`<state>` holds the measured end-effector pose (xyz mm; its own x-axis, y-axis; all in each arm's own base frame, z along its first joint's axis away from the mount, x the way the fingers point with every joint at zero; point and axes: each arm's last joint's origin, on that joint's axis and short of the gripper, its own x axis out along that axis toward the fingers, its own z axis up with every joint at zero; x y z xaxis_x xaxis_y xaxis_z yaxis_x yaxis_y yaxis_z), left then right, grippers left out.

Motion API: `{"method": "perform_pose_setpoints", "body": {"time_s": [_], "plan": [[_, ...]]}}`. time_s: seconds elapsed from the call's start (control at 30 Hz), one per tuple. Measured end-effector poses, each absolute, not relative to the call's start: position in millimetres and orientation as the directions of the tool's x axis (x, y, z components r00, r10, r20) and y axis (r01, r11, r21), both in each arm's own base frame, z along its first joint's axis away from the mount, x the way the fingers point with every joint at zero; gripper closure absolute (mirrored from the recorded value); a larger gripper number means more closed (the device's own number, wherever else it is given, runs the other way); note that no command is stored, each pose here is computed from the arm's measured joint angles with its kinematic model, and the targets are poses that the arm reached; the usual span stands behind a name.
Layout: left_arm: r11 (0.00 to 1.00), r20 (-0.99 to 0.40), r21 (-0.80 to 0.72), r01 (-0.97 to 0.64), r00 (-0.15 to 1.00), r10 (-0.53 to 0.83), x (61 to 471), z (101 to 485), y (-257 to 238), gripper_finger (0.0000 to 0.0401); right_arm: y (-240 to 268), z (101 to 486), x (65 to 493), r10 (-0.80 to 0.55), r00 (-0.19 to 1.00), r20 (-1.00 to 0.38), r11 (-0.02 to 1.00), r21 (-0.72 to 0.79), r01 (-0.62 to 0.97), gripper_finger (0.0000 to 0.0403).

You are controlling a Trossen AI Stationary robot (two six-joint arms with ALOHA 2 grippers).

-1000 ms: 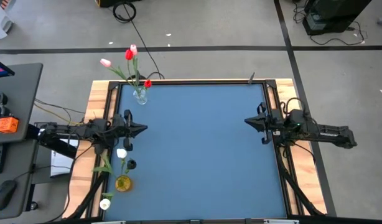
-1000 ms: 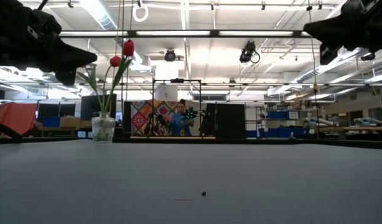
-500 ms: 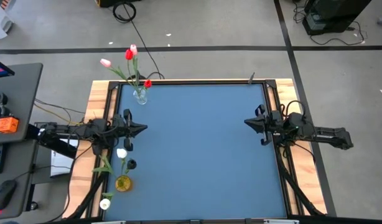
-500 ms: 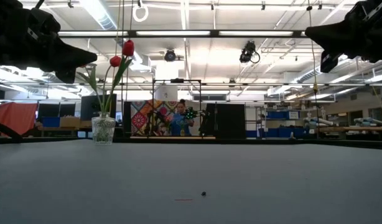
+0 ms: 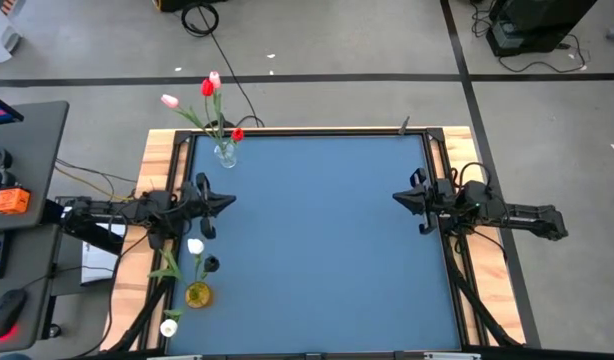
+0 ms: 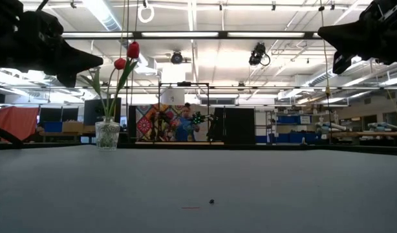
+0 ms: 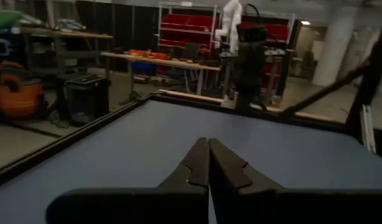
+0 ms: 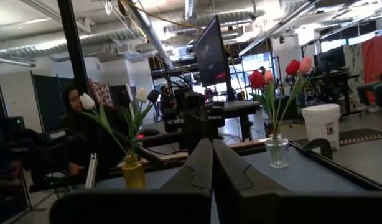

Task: Sort flowers into vase by color
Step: Return to Home Position

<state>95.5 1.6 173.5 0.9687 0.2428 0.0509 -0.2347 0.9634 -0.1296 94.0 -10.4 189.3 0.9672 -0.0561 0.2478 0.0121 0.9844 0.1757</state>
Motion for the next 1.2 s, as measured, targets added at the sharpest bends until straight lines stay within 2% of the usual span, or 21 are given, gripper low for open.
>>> {"method": "perform_pose_setpoints", "body": {"time_s": [0.33,1.2], "plan": [[0.984,0.049,-0.069,-0.163,0.985,0.166,96.6,171.3,-0.8,0.0397,-12.0,182.8,95.3,-0.109,0.977,0.181,0.981,0.177,0.076,0.0394],[0.985,0.047,-0.049,-0.166,0.985,0.168,96.7,170.7,-0.8,0.0397,-12.6,183.0,95.3,-0.128,0.975,0.183,0.975,0.202,0.091,0.0381]]}}
